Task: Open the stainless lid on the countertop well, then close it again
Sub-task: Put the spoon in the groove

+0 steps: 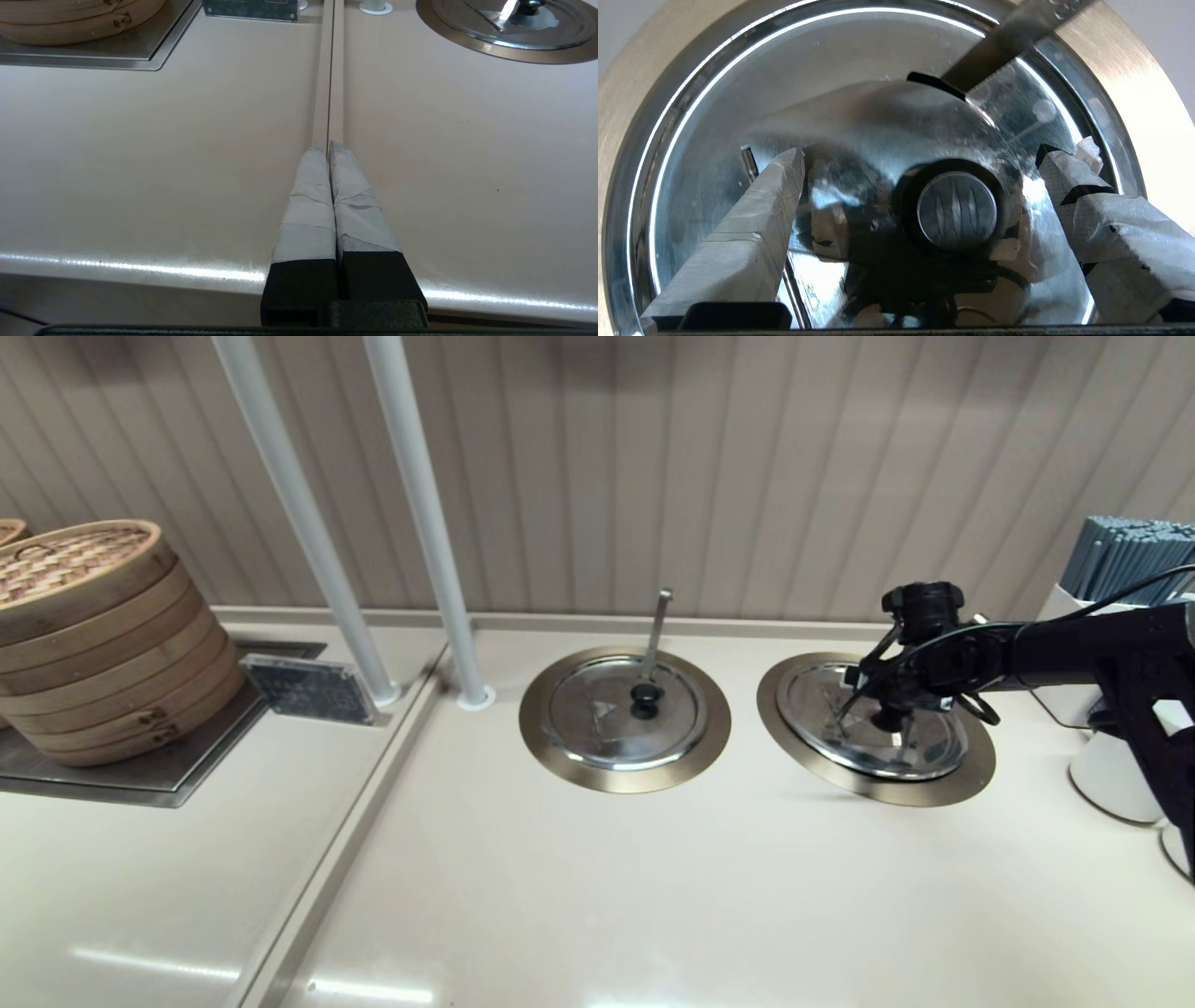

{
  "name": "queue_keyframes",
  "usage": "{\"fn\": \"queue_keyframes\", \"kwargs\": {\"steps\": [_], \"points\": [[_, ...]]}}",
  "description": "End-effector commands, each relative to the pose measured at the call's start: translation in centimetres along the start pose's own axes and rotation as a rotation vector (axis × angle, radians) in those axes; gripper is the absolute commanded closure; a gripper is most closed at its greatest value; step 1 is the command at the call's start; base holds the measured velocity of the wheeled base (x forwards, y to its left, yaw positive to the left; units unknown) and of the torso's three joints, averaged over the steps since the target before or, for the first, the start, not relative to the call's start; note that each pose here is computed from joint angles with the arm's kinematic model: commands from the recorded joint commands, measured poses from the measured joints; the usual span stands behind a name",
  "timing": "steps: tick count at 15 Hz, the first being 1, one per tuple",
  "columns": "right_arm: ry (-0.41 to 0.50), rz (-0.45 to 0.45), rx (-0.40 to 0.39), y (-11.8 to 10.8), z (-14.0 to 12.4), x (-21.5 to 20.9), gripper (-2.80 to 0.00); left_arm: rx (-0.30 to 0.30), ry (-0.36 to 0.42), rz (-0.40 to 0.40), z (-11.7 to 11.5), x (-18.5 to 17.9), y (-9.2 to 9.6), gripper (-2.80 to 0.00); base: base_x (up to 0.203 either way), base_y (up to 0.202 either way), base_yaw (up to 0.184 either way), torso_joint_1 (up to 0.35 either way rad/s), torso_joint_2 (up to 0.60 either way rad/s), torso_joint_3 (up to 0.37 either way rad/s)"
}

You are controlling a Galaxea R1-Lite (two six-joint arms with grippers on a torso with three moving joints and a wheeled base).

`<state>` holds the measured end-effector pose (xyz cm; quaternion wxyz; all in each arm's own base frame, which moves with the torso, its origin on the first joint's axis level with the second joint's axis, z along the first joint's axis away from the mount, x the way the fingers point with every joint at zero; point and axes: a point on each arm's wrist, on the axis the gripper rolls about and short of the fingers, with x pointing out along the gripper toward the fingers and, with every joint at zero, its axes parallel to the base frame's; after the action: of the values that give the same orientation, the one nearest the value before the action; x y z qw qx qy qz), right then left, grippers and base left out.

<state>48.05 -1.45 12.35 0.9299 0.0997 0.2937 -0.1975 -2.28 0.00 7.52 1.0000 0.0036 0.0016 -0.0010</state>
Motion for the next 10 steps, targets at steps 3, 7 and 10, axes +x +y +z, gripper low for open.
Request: {"fn": "queue_keyframes", "kwargs": {"steps": [3, 7, 10], "points": [[0.017, 0.010, 0.014, -2.1, 0.3, -6.4, -2.80, 0.000, 0.000, 0.000, 0.0, 0.0, 0.0, 0.00, 0.000, 0.000, 0.000, 0.000, 0.00, 0.000], [-0.007, 0.107, 0.039, -4.5, 1.1, -12.9, 0.00, 0.000, -0.002, 0.000, 0.0, 0.0, 0.0, 0.00, 0.000, 0.000, 0.000, 0.000, 0.00, 0.000], [0.007, 0.174, 0.028, -6.6, -0.7, -17.6, 0.00, 0.000, 0.001, 0.000, 0.0, 0.0, 0.0, 0.00, 0.000, 0.000, 0.000, 0.000, 0.00, 0.000]]}}
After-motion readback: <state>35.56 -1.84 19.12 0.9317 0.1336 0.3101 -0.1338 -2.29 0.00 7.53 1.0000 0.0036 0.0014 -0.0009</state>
